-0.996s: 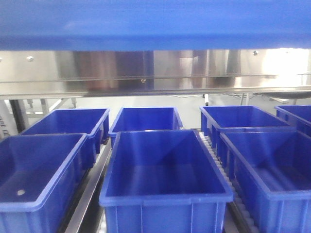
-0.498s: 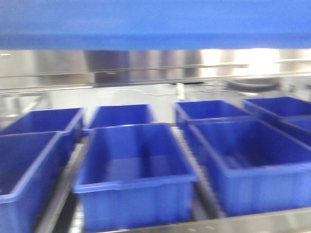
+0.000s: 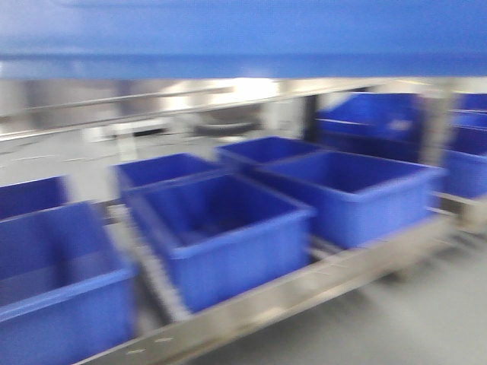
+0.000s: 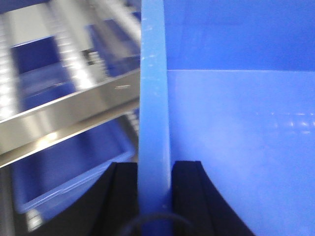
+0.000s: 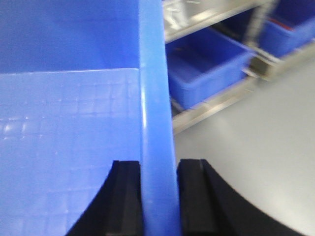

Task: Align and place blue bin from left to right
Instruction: 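Turn the base away from the rack while holding the bin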

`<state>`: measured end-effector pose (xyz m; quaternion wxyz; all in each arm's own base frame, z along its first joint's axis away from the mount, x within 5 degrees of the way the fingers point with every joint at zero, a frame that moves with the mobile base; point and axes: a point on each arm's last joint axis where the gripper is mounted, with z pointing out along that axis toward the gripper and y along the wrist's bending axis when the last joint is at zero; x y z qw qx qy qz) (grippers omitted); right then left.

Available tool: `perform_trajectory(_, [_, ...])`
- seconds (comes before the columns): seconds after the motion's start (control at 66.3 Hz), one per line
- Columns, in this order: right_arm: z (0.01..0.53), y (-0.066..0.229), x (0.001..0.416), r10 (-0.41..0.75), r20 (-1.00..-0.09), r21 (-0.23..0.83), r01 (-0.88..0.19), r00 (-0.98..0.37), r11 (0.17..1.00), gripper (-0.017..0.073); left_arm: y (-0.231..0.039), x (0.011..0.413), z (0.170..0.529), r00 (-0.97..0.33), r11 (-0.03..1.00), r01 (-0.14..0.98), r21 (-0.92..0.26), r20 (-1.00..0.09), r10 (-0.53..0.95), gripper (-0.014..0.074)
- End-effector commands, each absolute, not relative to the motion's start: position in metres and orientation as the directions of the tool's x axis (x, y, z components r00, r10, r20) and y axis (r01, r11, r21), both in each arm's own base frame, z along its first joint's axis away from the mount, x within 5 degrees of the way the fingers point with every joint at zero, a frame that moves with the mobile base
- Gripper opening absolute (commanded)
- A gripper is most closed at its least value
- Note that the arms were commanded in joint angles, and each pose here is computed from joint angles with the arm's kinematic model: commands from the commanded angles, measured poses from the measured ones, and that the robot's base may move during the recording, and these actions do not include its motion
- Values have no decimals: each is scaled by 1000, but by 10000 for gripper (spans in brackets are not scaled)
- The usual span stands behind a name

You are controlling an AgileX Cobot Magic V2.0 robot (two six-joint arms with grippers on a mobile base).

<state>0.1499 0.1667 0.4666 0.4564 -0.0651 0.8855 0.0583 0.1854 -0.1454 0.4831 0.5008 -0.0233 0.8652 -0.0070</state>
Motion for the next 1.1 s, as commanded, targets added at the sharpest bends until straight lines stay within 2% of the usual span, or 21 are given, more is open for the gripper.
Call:
perform_trajectory(0.0, [475,183,149,-44,-860,121,-288,-509,950,-83,-160,185,486,-480,992,64,-108,-875,-64,-111])
perform_trajectory(1.087, [475,183,149,-44,-860,121,-288,-509,950,-83,-160,185,486,-480,992,64,-108,-875,-64,-111])
